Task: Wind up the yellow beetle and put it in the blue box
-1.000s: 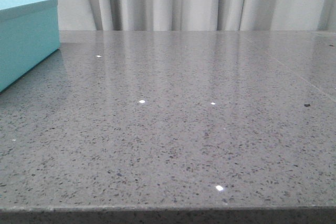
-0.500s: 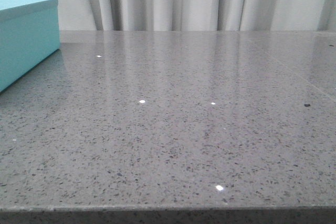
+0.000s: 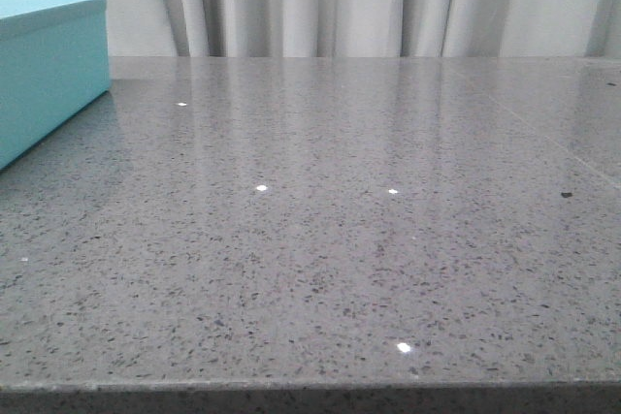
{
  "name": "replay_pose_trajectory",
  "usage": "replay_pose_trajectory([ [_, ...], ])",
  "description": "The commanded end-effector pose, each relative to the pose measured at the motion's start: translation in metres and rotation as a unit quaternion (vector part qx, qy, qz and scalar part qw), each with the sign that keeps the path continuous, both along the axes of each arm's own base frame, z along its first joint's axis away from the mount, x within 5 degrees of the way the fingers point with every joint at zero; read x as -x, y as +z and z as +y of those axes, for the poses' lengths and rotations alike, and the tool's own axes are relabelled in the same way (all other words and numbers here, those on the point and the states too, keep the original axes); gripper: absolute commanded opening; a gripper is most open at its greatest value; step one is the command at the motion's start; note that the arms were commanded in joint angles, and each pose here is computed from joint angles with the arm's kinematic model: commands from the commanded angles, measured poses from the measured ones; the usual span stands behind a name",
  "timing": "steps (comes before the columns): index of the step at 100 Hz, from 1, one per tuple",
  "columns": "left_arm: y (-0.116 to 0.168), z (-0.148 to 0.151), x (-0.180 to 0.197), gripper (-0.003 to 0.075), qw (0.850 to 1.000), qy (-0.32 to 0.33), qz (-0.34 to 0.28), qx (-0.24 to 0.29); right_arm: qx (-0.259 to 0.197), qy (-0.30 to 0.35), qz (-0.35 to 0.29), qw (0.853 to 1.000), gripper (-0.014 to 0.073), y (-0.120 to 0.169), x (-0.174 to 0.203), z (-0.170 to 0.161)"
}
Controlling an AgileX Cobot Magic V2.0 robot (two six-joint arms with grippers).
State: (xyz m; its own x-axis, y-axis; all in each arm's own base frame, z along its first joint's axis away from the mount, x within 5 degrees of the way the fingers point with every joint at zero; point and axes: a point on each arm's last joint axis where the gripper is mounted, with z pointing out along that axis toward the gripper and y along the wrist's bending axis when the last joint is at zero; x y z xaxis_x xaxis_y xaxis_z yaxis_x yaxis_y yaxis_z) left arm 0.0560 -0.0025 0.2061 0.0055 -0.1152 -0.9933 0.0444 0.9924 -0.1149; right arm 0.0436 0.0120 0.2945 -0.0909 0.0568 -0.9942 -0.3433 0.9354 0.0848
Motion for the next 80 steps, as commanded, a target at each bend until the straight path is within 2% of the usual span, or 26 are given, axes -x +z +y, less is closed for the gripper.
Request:
replay_pose_trajectory([
  [1, 0.001, 0.0, 0.002, -0.0019, 0.999, -0.003, -0.042, 0.006, -0.016, -0.006, -0.08, 0.997, -0.0064, 0.012, -0.002, 0.002],
  [21, 0.001, 0.0, 0.002, -0.0018, 0.999, -0.003, -0.042, 0.006, -0.063, -0.055, -0.173, 0.981, -0.0064, -0.007, -0.011, 0.002],
  [31, 0.001, 0.0, 0.002, -0.0018, 0.999, -0.003, -0.042, 0.006, -0.049, -0.096, -0.181, 0.978, -0.0064, -0.024, -0.013, -0.002],
  [57, 0.001, 0.0, 0.002, -0.0019, 0.999, -0.003, -0.042, 0.006, -0.035, -0.182, -0.113, 0.976, -0.0064, -0.066, -0.014, -0.012],
  [80, 0.001, 0.0, 0.002, -0.0018, 0.999, -0.003, -0.041, 0.006, -0.029, -0.198, -0.072, 0.977, -0.0064, -0.086, -0.011, -0.014],
])
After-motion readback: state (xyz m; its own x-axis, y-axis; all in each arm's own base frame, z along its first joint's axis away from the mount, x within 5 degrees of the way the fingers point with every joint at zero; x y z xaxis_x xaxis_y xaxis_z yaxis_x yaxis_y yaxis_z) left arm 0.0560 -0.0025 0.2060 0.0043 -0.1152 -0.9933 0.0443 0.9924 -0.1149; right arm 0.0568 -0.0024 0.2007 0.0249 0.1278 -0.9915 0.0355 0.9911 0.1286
